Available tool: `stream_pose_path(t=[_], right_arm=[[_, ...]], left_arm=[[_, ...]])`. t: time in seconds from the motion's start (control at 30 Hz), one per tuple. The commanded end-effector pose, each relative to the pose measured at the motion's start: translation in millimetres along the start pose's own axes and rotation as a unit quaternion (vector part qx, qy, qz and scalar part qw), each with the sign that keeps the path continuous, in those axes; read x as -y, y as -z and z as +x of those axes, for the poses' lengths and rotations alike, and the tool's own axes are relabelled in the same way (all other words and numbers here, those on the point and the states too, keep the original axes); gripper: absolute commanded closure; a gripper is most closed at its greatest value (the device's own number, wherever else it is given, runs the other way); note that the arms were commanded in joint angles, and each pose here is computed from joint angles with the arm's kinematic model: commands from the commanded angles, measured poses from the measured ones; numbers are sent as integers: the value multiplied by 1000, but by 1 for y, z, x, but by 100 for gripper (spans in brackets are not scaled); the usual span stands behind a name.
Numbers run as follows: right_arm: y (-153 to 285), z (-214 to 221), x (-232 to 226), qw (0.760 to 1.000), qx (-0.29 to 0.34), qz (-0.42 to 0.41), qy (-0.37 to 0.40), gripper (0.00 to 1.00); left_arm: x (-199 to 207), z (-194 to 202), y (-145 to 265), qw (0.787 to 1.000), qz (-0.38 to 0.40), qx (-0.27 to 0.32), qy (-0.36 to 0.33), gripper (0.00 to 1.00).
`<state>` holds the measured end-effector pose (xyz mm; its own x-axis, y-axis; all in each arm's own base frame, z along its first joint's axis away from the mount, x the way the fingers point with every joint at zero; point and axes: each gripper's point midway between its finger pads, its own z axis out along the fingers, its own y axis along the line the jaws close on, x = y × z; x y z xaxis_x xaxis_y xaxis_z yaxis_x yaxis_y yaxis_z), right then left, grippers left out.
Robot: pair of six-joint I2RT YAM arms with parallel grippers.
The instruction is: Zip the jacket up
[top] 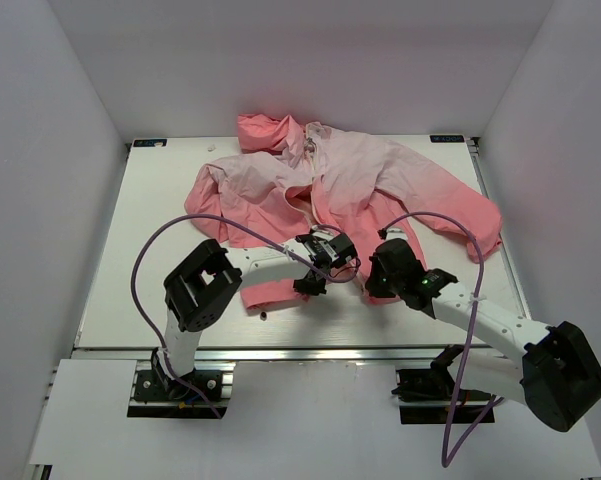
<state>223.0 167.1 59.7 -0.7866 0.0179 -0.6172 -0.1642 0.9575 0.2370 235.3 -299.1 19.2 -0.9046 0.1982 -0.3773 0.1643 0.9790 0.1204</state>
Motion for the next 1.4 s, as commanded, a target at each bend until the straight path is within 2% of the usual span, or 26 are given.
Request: stream_pose_path(t=[0.0, 0.1, 0.2, 0.23, 0.37, 0.4, 0.5, 0.67, 0.73, 0.8, 0.83, 0.93, 1.37], right_arm=[[-2, -3, 0, 1000, 6, -2, -4, 100], [0, -6, -3, 1000, 11, -12, 2, 100], [6, -14, -17, 998, 29, -56, 18, 100], [8, -17, -26, 996, 35, -84, 26, 100], [20, -34, -44, 988, 69, -132, 28, 100], [21, -37, -46, 988, 74, -136, 28, 100], [28, -49, -61, 981, 86, -174, 30, 100], [47, -76, -90, 960, 128, -248, 17, 100], [56, -87, -101, 949, 149, -277, 7, 100], [74, -99, -116, 929, 177, -326, 11, 100], [78, -99, -120, 922, 183, -341, 10, 100], [92, -109, -132, 902, 209, -377, 8, 100], [99, -112, -150, 868, 236, -434, 48, 100]], left_arm=[[-13, -1, 8, 1000, -14, 6, -11, 100], [-6, -13, 26, 999, 27, 27, -17, 100], [2, -27, 49, 995, 79, 60, -18, 100], [5, -39, 66, 991, 107, 85, -10, 100], [10, -53, 94, 975, 181, 127, -2, 100], [7, -60, 112, 967, 206, 147, 6, 100], [-5, -70, 132, 953, 235, 188, 29, 100], [-23, -81, 149, 935, 252, 239, 74, 100], [-28, -91, 164, 921, 264, 270, 101, 100], [-31, -91, 166, 913, 272, 280, 119, 100], [-32, -97, 178, 900, 286, 301, 130, 100], [-38, -100, 184, 888, 292, 318, 156, 100], [-39, -110, 186, 876, 293, 329, 195, 100]])
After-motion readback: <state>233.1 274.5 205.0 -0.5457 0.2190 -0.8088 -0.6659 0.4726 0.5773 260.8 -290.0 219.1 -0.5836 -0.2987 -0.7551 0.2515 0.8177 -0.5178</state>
